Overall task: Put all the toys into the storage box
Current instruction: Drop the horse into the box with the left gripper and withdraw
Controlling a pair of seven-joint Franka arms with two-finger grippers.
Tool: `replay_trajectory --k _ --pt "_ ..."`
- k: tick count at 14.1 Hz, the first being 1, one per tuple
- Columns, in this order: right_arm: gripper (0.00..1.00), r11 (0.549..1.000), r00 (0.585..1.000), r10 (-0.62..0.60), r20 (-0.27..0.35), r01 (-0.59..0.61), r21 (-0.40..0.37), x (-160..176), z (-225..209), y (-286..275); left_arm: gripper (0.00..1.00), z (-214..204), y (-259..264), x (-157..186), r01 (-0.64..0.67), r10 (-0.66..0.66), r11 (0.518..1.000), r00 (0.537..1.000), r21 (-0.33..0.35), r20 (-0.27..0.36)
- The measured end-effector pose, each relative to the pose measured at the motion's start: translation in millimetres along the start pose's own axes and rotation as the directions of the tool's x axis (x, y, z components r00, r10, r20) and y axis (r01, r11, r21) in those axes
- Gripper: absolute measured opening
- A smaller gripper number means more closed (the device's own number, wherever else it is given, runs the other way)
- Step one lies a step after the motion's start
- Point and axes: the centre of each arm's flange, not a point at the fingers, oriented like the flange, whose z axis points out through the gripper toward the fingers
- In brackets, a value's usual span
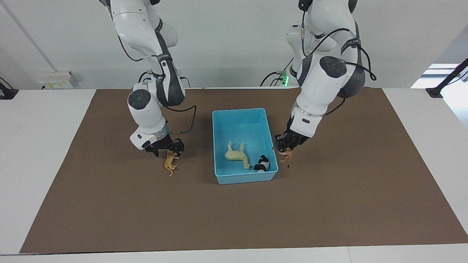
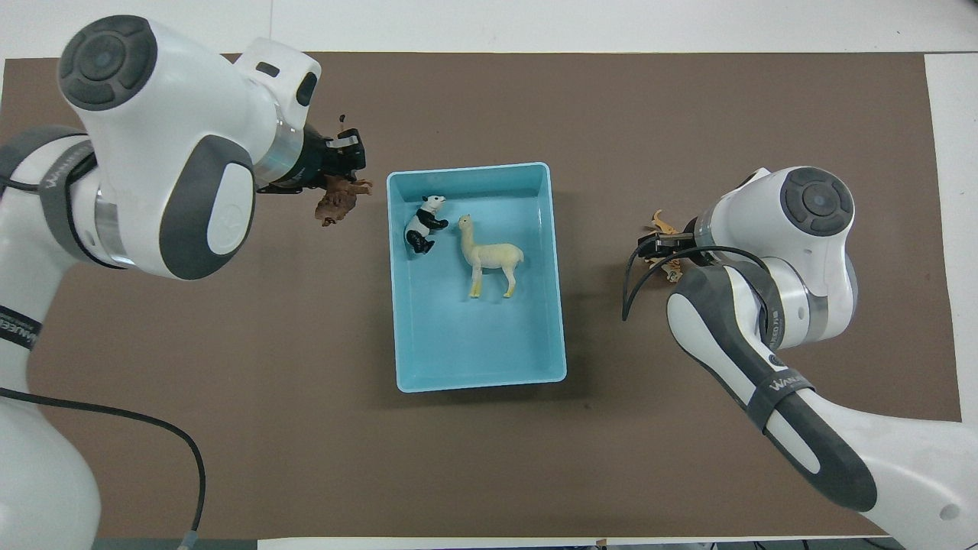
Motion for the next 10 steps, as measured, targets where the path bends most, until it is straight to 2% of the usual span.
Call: replay_trajectory --k 2,3,4,7,9,10 --pt "0.83 1.000 1.000 0.002 0.004 -0.002 0.000 -0.9 2.1 0.7 0.32 42.5 22.6 -21.1 -0.007 0.007 1.000 1.000 0.016 0.022" --pt "0.83 1.000 1.000 0.003 0.004 -0.003 -0.001 -0.9 2.3 1.3 0.32 61.5 27.7 -25.5 -0.007 0.006 1.000 1.000 0.020 0.024" --pt "0.78 1.000 1.000 0.004 0.002 -0.004 0.000 -0.6 2.3 1.8 0.32 74.9 27.8 -26.6 -0.007 0.006 1.000 1.000 0.028 0.030" --pt "0.75 1.000 1.000 0.009 -0.020 -0.008 0.004 0.1 3.8 4.0 0.33 88.4 20.8 -27.3 -0.001 -0.001 0.999 0.999 0.048 0.043" --pt "0.74 1.000 1.000 0.010 -0.021 -0.010 0.004 -0.4 5.1 5.1 0.51 89.9 18.2 -26.7 -0.003 0.000 0.998 0.999 0.057 0.041" --pt "0.74 1.000 1.000 0.012 -0.020 -0.012 0.003 -0.6 5.7 5.9 0.63 89.4 17.3 -25.6 -0.003 0.001 0.998 0.999 0.059 0.038"
